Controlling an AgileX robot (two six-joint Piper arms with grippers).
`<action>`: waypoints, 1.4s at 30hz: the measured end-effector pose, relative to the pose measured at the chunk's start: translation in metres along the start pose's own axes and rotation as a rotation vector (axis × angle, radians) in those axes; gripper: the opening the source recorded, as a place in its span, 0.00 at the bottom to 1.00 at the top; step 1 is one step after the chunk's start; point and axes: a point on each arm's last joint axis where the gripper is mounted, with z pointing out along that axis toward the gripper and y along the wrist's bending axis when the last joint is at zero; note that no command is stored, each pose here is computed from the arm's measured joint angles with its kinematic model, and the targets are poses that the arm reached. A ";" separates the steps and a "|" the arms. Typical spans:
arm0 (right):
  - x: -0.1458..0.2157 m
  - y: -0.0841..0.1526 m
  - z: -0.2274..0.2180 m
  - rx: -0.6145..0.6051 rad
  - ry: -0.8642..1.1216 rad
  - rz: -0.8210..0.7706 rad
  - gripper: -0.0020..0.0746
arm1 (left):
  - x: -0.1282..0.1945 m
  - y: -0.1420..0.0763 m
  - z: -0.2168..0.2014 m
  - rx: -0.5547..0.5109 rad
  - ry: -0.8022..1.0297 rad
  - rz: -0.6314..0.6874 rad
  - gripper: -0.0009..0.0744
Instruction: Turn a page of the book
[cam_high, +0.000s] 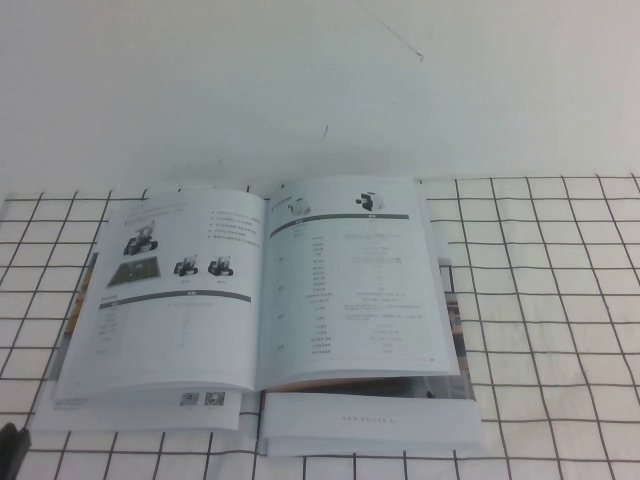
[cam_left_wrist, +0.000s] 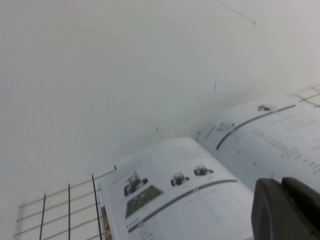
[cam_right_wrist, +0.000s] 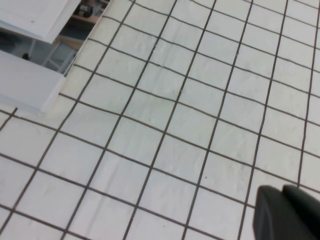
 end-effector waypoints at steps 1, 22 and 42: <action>0.000 0.000 0.000 0.000 0.000 0.000 0.05 | 0.004 0.000 0.001 -0.003 0.014 0.001 0.01; 0.000 0.000 0.000 0.001 0.002 0.000 0.05 | 0.066 0.010 0.007 -0.223 0.243 -0.422 0.01; 0.000 0.000 0.000 0.001 0.002 0.000 0.05 | 0.066 0.009 0.007 -0.161 0.252 -0.375 0.01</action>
